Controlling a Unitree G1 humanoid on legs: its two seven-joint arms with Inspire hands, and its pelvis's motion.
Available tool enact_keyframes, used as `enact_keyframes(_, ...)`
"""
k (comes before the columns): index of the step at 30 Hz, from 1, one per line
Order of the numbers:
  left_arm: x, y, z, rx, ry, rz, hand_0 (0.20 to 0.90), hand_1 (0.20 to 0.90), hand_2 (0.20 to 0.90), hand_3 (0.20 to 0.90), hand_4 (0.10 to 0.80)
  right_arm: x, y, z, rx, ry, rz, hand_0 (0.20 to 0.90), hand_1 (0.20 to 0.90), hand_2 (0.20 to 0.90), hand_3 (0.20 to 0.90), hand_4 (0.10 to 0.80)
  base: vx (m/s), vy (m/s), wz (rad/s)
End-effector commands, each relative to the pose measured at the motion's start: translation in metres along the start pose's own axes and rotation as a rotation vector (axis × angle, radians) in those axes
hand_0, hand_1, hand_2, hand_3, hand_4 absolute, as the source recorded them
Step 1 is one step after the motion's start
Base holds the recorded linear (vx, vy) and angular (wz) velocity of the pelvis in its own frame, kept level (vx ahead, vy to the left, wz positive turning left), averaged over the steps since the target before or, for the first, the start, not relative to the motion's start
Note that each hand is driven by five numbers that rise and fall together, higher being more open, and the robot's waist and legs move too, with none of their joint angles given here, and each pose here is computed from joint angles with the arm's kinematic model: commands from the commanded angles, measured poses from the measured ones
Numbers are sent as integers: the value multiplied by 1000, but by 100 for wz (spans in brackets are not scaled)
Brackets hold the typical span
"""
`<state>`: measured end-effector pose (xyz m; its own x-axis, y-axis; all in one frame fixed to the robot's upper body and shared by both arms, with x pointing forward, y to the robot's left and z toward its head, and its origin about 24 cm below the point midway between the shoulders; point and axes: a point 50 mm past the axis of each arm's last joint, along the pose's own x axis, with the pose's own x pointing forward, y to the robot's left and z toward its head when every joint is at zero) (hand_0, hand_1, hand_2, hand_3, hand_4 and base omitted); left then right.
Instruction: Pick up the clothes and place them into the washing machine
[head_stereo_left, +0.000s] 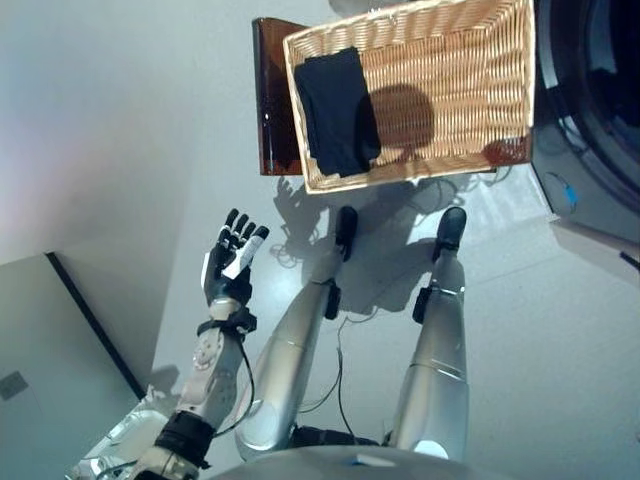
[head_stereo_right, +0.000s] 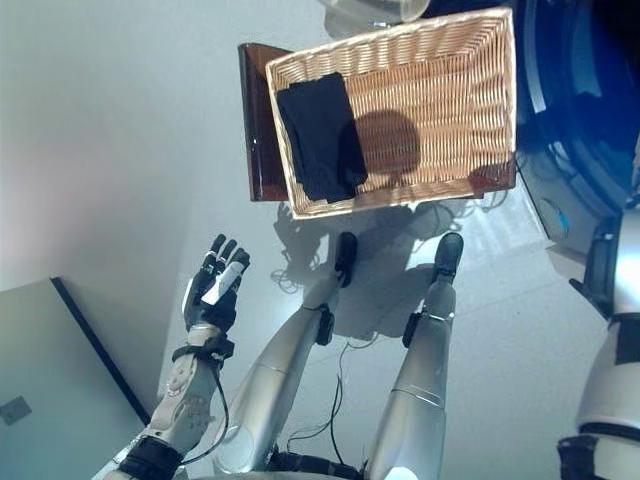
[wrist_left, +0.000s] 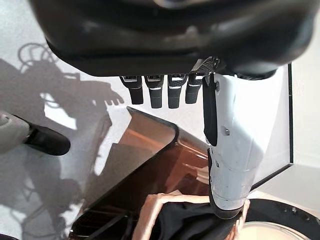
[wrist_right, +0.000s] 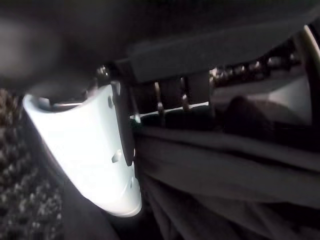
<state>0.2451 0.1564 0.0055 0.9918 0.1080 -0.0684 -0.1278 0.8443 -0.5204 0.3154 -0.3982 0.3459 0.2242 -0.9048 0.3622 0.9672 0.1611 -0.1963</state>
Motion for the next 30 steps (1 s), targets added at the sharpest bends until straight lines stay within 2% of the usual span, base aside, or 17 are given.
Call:
enact_keyframes(1,-9,10,27,-42,-153,36,900,900,900,900,800,38,-73,14,-133,-185,-222,200,200,200,200,300,-33,-19,-10)
enact_keyframes(9,-9,1,34,-57,-191,10,900,900,900,900,800,40,-75,7,-173,-184,-215,200,200,200,200,300,-13,-14,-6)
enact_keyframes(18,-10,1,41,-61,-218,7,900,900,900,900,800,48,-99,11,-161,-164,-290,200,200,200,200,300,5,-11,1)
enact_keyframes(23,-9,1,42,-61,-220,15,900,900,900,900,800,46,-93,15,-153,-182,-277,200,200,200,200,300,22,-12,-2)
enact_keyframes(24,-8,2,42,-61,-221,18,900,900,900,900,800,45,-91,16,-150,-185,-275,247,247,247,247,333,33,-13,-4)
enact_keyframes(25,-8,2,42,-63,-223,19,900,900,900,900,800,44,-90,17,-145,-184,-277,247,247,247,247,333,29,-5,-3)
enact_keyframes(26,-8,2,42,-64,-222,19,900,900,900,900,800,44,-91,17,-143,-182,-288,466,466,466,466,490,0,0,0)
enact_keyframes(27,-8,1,41,-65,-219,19,900,900,900,900,800,43,-89,16,-148,-182,-281,900,900,900,900,800,0,0,0)
enact_keyframes(30,-8,4,41,-66,-221,27,900,900,900,900,800,43,-87,15,-139,-181,-285,900,900,900,900,800,0,0,0)
